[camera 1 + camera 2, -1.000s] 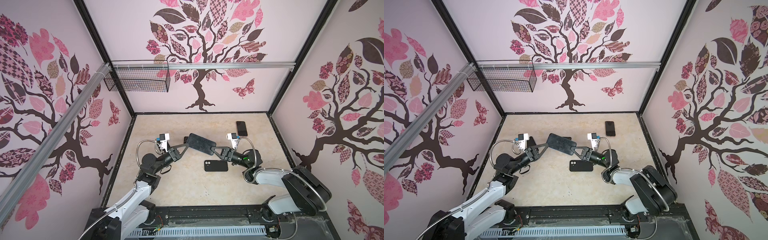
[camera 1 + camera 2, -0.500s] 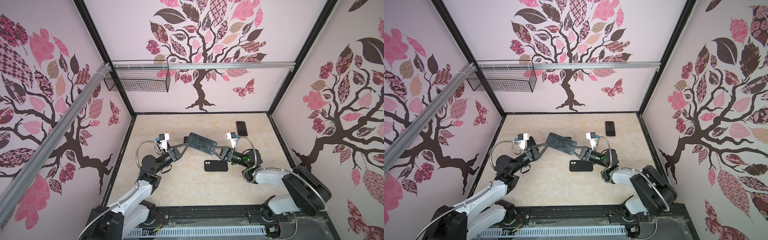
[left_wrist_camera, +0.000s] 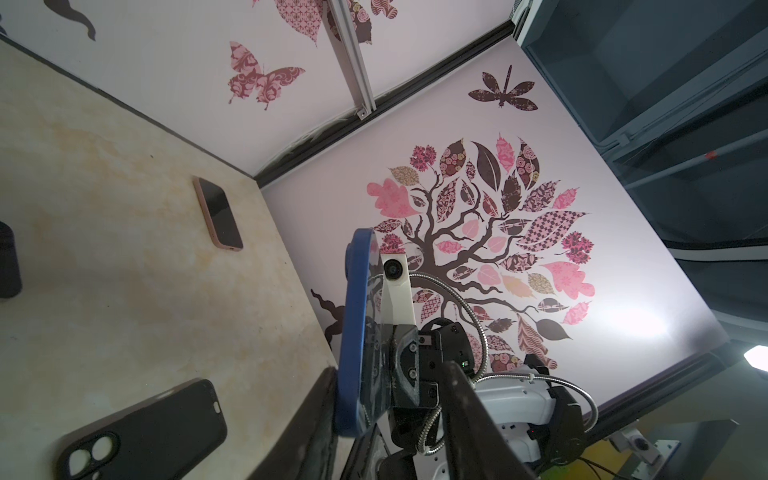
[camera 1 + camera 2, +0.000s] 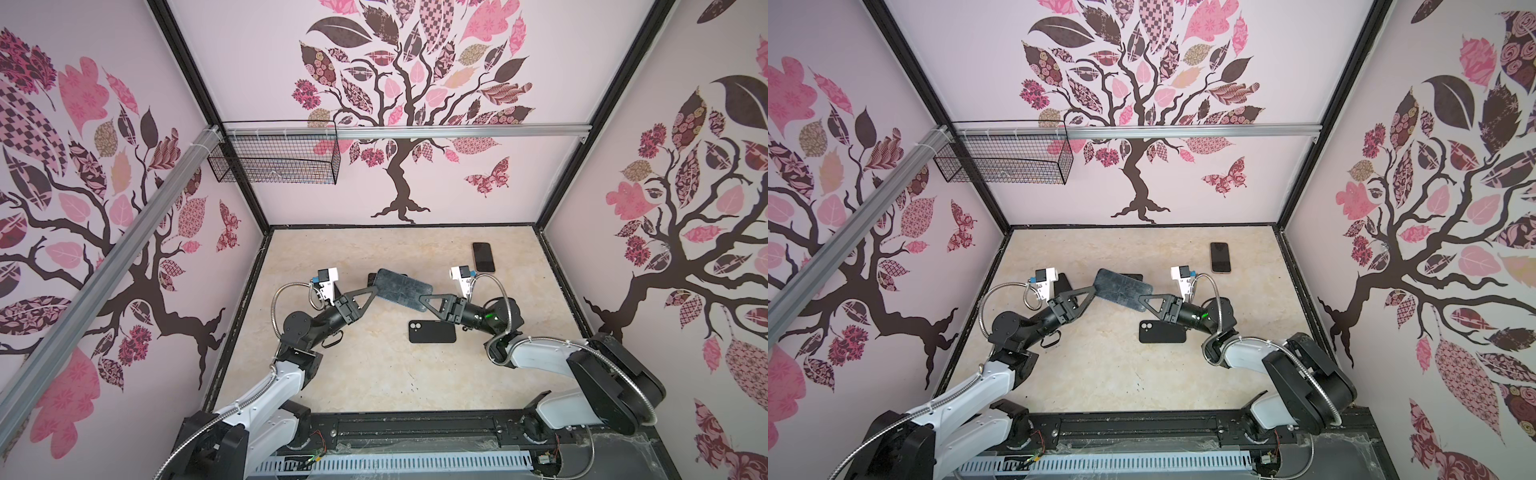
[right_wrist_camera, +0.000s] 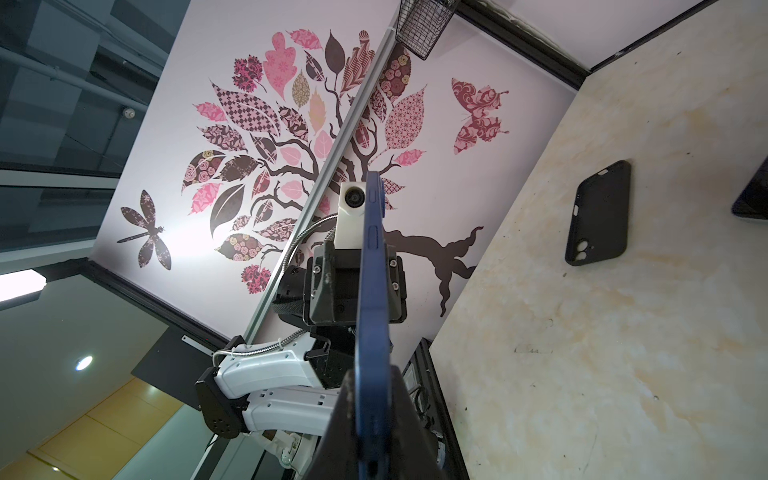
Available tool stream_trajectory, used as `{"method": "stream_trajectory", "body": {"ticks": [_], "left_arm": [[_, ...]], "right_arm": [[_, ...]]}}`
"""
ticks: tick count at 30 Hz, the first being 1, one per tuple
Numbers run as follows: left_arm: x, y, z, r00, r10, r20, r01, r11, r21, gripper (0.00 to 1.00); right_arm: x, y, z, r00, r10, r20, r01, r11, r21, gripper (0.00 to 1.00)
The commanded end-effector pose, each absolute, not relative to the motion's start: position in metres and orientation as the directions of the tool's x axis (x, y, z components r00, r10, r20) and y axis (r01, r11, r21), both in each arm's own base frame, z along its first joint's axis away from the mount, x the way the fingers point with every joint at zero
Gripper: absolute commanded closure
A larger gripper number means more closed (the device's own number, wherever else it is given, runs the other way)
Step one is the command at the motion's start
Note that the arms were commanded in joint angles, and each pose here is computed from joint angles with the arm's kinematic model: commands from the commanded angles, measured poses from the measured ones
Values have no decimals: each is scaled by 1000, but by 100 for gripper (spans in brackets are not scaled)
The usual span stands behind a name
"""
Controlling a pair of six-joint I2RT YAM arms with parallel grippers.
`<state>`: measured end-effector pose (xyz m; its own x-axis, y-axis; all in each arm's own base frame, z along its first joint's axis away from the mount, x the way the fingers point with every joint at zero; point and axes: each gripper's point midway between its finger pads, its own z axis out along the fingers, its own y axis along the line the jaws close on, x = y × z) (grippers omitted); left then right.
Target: Put the phone into the phone case
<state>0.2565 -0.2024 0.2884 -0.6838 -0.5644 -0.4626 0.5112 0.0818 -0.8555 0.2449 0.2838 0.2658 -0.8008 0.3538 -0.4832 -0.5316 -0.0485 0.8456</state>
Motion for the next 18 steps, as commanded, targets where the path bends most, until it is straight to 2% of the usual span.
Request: {"method": "stream_trajectory", "body": {"ticks": [1, 6, 11, 18], "left_arm": [[253, -201, 285, -681, -556, -477, 525, 85, -847, 48], [253, -203, 276, -692, -537, -482, 509, 110, -854, 33], [254, -203, 262, -699, -507, -504, 481, 189, -856, 28], [250, -202, 241, -725, -428, -539, 434, 325, -841, 20]], "right_arm": [[243, 278, 302, -722, 404, -562, -630, -49, 775, 100], [249, 271, 303, -708, 413, -574, -620, 25, 784, 100], [256, 262, 305, -694, 414, -589, -608, 101, 788, 100], [271, 247, 284, -681, 376, -628, -549, 305, 778, 100]]}}
